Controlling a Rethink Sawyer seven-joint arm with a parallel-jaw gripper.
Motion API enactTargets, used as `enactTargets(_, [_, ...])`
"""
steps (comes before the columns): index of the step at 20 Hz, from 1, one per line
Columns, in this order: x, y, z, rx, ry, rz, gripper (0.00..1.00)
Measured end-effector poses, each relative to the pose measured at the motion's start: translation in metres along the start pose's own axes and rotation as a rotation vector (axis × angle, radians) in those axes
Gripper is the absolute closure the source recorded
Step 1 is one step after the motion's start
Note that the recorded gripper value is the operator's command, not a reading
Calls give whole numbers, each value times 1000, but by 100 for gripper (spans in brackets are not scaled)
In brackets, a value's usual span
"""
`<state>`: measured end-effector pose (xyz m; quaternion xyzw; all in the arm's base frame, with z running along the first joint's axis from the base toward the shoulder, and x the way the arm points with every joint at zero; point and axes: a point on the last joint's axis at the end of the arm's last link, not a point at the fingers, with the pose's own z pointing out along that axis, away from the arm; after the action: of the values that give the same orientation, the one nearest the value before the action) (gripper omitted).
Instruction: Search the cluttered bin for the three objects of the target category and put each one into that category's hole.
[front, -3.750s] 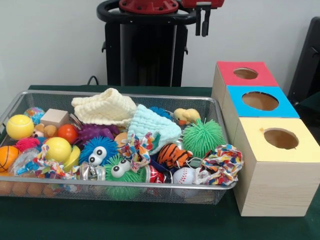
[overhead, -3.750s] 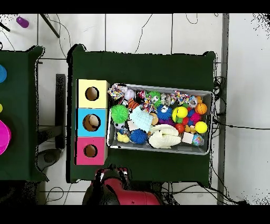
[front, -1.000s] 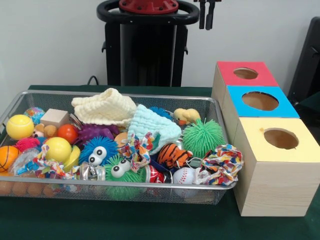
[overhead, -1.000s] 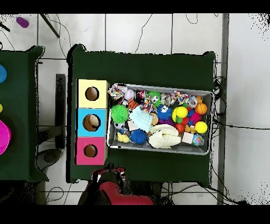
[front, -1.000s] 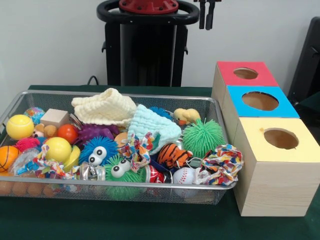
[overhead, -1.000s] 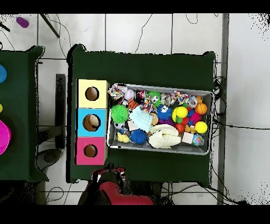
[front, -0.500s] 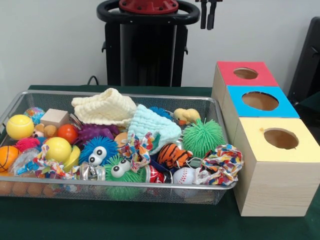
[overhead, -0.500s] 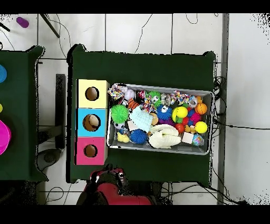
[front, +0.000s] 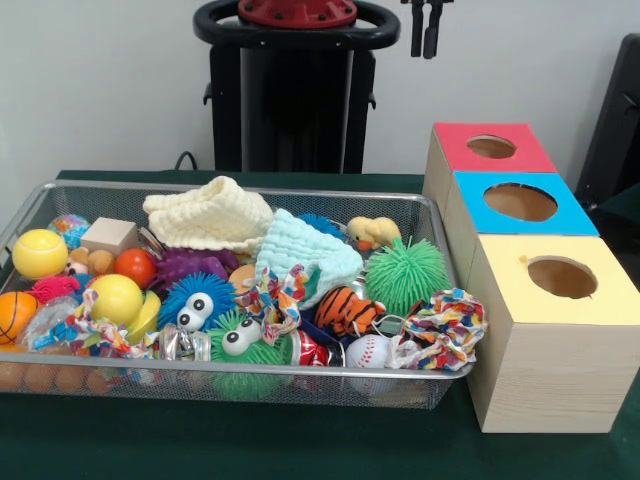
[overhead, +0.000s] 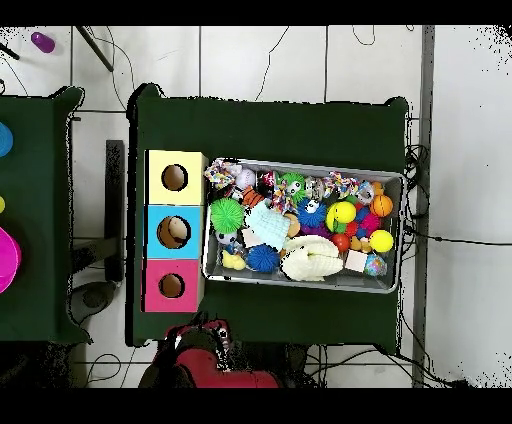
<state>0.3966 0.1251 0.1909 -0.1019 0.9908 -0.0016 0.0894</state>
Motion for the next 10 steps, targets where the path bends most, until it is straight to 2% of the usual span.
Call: enactTargets(10, [0,2,0,0,0,-4,100])
